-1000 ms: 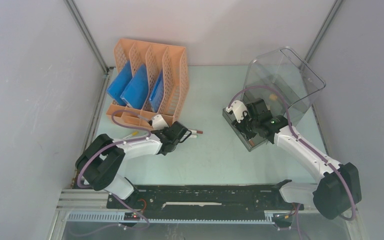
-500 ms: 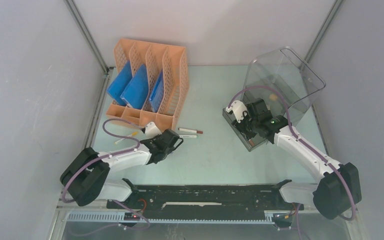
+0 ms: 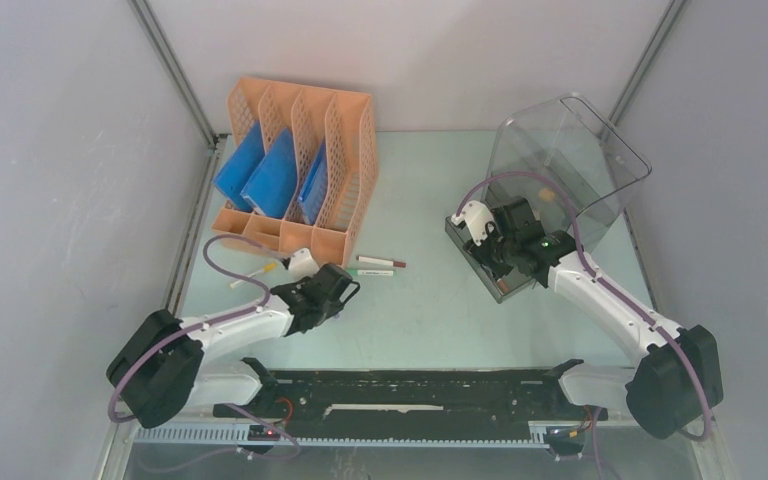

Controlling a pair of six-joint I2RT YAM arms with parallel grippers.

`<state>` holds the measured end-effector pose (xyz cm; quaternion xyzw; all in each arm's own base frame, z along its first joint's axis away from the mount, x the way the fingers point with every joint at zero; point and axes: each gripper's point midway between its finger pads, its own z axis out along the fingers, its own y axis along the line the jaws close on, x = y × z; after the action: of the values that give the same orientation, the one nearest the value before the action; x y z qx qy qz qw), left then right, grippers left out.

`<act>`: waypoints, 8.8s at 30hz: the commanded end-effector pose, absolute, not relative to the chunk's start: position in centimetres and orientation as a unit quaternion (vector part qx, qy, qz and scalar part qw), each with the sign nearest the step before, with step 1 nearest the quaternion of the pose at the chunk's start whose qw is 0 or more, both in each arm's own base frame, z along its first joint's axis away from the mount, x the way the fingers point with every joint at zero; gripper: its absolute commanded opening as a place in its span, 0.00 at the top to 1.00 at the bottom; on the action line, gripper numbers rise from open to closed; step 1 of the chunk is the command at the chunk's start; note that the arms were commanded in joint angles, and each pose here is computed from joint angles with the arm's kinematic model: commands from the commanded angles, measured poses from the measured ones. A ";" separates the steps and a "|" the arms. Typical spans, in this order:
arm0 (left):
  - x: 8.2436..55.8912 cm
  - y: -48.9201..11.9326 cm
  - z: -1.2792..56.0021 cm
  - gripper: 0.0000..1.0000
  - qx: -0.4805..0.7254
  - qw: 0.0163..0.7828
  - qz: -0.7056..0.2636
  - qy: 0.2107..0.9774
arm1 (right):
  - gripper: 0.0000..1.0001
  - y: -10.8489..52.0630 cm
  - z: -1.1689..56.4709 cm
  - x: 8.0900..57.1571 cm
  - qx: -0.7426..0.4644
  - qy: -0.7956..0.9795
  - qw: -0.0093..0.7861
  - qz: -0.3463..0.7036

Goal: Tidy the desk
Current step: Pick up the stationery from the center of the board, then place the stationery in the drawer, then pick up the stationery from the center of the board.

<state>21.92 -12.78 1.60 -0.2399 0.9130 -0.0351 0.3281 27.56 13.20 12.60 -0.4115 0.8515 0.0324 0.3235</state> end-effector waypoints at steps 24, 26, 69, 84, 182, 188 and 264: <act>22.2 -11.0 -1.9 0.83 -0.180 0.265 0.048 0.946 | 0.52 13.9 14.7 28.1 -0.419 0.835 0.354 0.036; 22.0 -11.2 -1.8 0.93 -0.180 0.265 0.039 0.947 | 0.52 14.0 14.7 28.0 -0.420 0.835 0.353 0.037; 24.4 -27.7 25.9 1.00 0.026 0.553 -0.523 0.648 | 0.48 21.1 23.0 18.8 -0.481 0.713 0.394 0.324; 24.6 -34.6 30.0 1.00 0.049 0.548 -0.601 0.579 | 0.46 21.4 26.1 19.1 -0.408 0.717 0.418 0.380; 25.3 -21.0 12.8 0.00 -0.013 0.571 -0.286 0.769 | 0.98 11.5 12.3 30.1 -0.386 0.857 0.341 -0.022; 25.4 -21.1 12.3 0.00 -0.018 0.564 -0.284 0.775 | 0.93 11.1 11.3 30.4 -0.379 0.865 0.327 -0.035; 30.8 -24.7 3.2 0.41 0.360 0.303 -0.033 0.882 | 0.57 11.1 11.8 30.2 -0.383 0.861 0.331 -0.044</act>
<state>29.85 -24.48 2.78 0.3505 0.8853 -0.0273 0.3043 29.89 10.86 10.60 -0.3854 0.8680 -0.0470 0.3096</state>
